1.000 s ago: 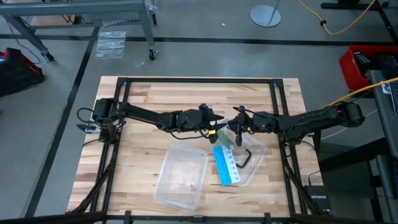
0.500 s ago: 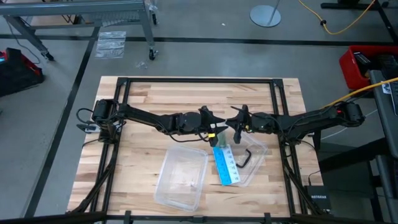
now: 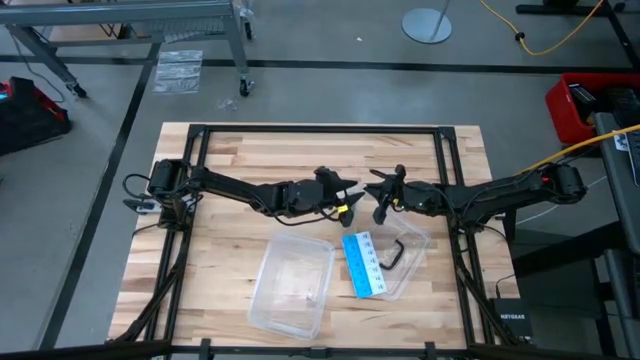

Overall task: Roll bandage
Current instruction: Close the transparent zip bag

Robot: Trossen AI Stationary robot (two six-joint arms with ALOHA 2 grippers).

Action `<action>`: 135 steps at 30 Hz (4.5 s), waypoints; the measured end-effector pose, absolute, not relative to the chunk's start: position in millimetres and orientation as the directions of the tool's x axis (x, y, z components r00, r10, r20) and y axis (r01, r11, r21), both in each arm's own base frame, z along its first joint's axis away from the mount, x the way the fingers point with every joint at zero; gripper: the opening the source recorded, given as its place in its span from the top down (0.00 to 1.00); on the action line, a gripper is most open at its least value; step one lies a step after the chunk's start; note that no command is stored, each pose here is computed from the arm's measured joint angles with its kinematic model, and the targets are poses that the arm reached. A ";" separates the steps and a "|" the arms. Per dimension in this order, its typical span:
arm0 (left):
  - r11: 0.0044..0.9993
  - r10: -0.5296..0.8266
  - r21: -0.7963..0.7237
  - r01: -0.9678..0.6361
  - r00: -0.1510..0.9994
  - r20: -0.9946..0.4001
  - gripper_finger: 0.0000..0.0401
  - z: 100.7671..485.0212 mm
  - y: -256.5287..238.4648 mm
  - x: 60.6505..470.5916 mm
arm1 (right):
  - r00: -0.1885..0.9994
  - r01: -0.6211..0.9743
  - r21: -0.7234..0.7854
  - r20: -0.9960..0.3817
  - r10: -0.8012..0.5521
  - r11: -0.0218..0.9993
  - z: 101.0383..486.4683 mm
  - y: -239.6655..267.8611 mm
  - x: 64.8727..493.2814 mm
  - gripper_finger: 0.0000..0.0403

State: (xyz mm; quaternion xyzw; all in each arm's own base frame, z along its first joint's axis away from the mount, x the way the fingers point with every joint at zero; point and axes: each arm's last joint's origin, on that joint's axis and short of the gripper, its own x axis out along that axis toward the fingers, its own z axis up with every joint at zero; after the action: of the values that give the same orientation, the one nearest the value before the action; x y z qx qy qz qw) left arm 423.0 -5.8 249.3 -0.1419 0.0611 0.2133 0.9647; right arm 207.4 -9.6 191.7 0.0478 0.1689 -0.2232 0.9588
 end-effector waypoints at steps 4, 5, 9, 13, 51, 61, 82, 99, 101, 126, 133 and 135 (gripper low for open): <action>0.851 0.416 -0.271 -0.450 0.892 -0.177 0.53 249.3 -4.5 422.7 | 0.837 0.459 0.011 -0.342 -0.428 0.888 191.9 -10.1 207.3 0.95; 0.845 0.422 -0.279 -0.457 0.889 -0.176 0.53 249.3 -3.8 422.7 | 0.837 0.459 0.011 -0.341 -0.428 0.889 191.9 -10.0 207.3 0.95; 0.826 0.436 -0.311 -0.470 0.883 -0.176 0.52 249.4 1.1 422.7 | 0.840 0.458 0.014 -0.336 -0.427 0.889 192.5 -10.0 207.5 0.95; 0.803 0.443 -0.359 -0.476 0.879 -0.176 0.52 246.9 3.5 423.9 | 0.845 0.457 0.022 -0.322 -0.427 0.889 193.9 -10.0 208.1 0.95; 0.827 0.417 -0.340 -0.448 0.894 -0.164 0.52 235.5 -8.4 430.4 | 0.883 0.411 0.097 -0.288 -0.369 0.907 197.9 -8.3 210.3 0.95; 0.820 0.426 -0.347 -0.456 0.890 -0.163 0.52 235.2 -4.2 430.6 | 0.891 0.399 0.115 -0.282 -0.355 0.910 193.4 -7.8 217.0 0.95; 0.850 0.434 -0.214 -0.481 0.870 -0.233 0.95 227.8 -0.2 429.0 | 0.912 0.327 0.126 -0.301 -0.278 0.937 188.3 -5.5 221.4 0.95; 0.864 0.424 -0.191 -0.466 0.878 -0.224 1.00 228.4 -1.1 429.2 | 0.887 0.335 0.099 -0.368 -0.278 0.937 182.8 -5.6 219.0 0.95; 0.864 0.422 -0.193 -0.464 0.879 -0.222 1.00 229.3 -1.1 428.9 | 0.883 0.336 0.095 -0.379 -0.278 0.937 181.6 -5.5 218.6 0.95; 0.870 0.425 -0.201 -0.450 0.891 -0.159 1.00 256.2 -0.4 419.9 | 0.800 0.348 0.030 -0.531 -0.280 0.937 165.3 -5.6 210.1 0.95; 0.870 0.425 -0.201 -0.451 0.891 -0.159 1.00 256.4 -0.3 419.9 | 0.792 0.352 0.022 -0.540 -0.285 0.936 164.4 -5.8 209.4 0.95; 0.869 0.426 -0.202 -0.451 0.891 -0.159 1.00 256.5 0.2 419.9 | 0.796 0.358 0.018 -0.529 -0.295 0.934 165.3 -6.1 210.0 0.94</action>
State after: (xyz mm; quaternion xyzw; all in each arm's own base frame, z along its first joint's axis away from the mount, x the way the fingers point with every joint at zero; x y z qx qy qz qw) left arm 419.9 0.2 256.5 -0.1173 0.0545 0.2272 0.9652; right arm 210.0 -6.1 165.3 0.0587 0.2692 -0.1724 0.9457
